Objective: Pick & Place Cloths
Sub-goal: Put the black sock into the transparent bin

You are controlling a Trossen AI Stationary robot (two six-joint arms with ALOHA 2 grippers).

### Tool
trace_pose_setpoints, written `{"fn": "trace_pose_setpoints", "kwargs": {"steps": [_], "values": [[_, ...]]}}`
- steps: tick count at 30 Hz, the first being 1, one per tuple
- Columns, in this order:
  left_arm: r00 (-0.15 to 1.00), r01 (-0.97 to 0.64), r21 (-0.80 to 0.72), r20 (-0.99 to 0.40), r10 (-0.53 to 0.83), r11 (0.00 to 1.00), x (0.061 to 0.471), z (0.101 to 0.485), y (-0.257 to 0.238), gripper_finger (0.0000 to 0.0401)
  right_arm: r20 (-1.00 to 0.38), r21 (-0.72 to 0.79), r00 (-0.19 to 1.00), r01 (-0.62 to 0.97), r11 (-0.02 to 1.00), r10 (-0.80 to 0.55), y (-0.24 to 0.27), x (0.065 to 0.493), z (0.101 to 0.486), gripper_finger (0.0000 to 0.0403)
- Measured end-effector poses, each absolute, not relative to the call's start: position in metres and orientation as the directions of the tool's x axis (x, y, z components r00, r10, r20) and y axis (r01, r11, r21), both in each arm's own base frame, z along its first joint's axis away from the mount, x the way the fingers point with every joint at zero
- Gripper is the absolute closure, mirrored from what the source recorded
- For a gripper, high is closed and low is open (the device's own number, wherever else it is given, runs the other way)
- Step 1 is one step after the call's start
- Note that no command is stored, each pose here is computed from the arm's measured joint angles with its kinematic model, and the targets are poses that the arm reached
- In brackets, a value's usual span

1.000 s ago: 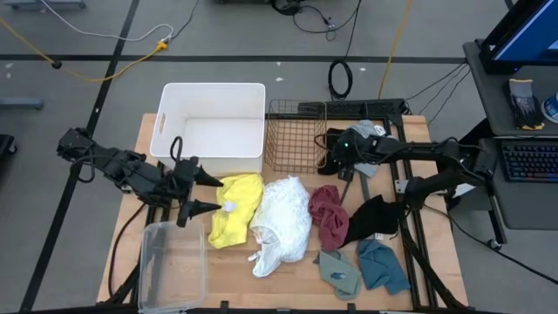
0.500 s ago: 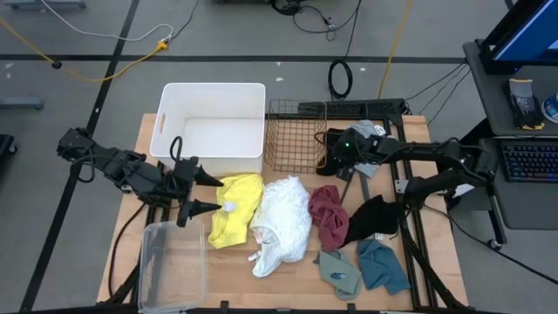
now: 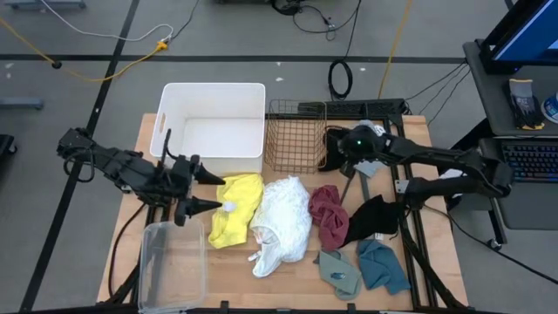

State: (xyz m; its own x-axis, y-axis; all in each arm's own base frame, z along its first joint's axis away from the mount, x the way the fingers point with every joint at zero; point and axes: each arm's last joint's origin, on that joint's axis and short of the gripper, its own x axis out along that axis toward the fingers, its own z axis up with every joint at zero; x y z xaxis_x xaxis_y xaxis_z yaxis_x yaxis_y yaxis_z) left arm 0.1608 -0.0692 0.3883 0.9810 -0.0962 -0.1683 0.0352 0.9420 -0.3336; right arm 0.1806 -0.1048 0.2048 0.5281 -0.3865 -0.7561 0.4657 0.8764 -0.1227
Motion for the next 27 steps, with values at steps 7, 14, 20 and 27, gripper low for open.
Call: {"fn": "trace_pose_setpoints", "kwargs": {"steps": [7, 14, 20, 27], "values": [[0.994, 0.067, -0.28, -0.061, -0.087, 0.958, 0.162, 0.399, -0.069, 0.0077, -0.704, -0.07, 0.591, 0.495, 0.866, -0.395, -0.09, 0.167, 0.241, 0.0403], [0.996, -0.086, -0.221, 0.0, 0.088, 0.971, 0.162, 0.405, -0.064, 0.0077, -0.575, -0.037, 0.708, 0.479, 0.877, -0.41, -0.074, 0.162, 0.304, 0.0403], [0.97, -0.241, -0.187, -0.01, 0.243, 0.953, 0.166, 0.403, -0.062, 0.0077, -0.452, -0.086, 0.758, 0.488, 0.869, -0.471, -0.063, 0.158, 0.361, 0.0403], [0.942, -0.335, -0.155, -0.033, 0.334, 0.929, 0.182, 0.396, -0.066, 0.0077, -0.273, -0.18, 0.812, 0.484, 0.856, -0.516, -0.049, 0.152, 0.421, 0.0403]]}}
